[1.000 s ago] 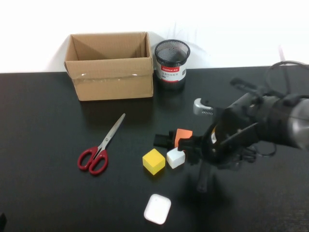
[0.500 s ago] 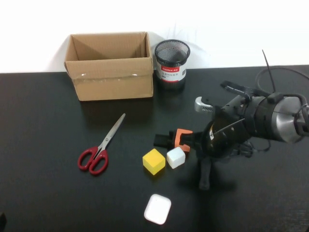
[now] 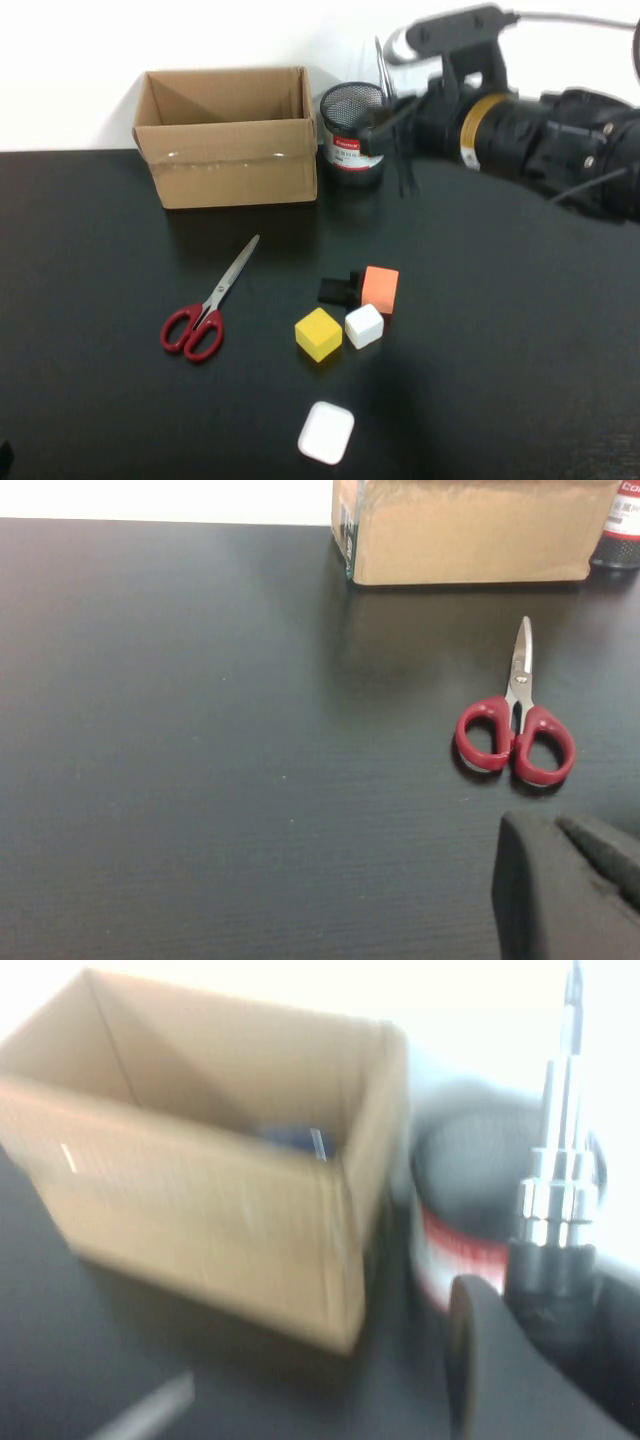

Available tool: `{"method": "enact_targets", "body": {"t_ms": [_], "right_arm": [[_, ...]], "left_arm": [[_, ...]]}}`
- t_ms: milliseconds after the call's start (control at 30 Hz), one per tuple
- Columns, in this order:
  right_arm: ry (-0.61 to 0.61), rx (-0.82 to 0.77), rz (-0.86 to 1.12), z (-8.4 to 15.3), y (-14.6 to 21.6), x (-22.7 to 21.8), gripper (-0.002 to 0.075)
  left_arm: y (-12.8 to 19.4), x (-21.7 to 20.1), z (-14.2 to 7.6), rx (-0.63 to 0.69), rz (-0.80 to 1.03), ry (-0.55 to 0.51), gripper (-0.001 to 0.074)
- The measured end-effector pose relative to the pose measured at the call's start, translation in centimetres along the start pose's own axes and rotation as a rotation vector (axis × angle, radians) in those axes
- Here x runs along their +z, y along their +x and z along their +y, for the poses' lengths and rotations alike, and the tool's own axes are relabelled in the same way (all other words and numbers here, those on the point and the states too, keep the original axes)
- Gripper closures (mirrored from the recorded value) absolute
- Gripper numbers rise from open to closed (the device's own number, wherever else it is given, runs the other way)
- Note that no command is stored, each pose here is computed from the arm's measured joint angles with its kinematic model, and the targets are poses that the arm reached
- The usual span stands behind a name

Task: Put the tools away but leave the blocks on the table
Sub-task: Place the picked object into the round holder

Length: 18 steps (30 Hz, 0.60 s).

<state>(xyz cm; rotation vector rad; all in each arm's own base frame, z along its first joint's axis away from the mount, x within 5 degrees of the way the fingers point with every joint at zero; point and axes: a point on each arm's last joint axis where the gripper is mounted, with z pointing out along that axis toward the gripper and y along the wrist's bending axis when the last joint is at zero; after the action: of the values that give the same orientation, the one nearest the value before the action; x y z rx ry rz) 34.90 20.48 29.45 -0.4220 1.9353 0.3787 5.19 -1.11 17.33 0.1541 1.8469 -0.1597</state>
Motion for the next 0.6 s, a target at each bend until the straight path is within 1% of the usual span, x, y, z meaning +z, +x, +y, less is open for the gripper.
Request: {"method": "enact_targets", "body": {"t_ms": [200, 400, 500, 600], "right_arm": [[-0.091, -0.007, -0.166, -2.0, -2.4, 2.6, 0.0582], [-0.14, -0.09, -0.253, -3.4, -2.1, 7.2, 0.0582], [-0.136, -0.116, -0.31, -3.7, -1.9, 9.3, 0.0582], [-0.119, -0.125, -0.357, -4.0, -1.0, 11.3, 0.0582]], "left_arm": [[0.0, 0.0, 0.0, 0.0, 0.0, 0.0, 0.0739], [0.0, 0.0, 0.0, 0.0, 0.0, 0.0, 0.0739], [0.0, 0.0, 0.0, 0.0, 0.0, 0.0, 0.0739], [0.0, 0.0, 0.0, 0.0, 0.0, 0.0, 0.0739]]}}
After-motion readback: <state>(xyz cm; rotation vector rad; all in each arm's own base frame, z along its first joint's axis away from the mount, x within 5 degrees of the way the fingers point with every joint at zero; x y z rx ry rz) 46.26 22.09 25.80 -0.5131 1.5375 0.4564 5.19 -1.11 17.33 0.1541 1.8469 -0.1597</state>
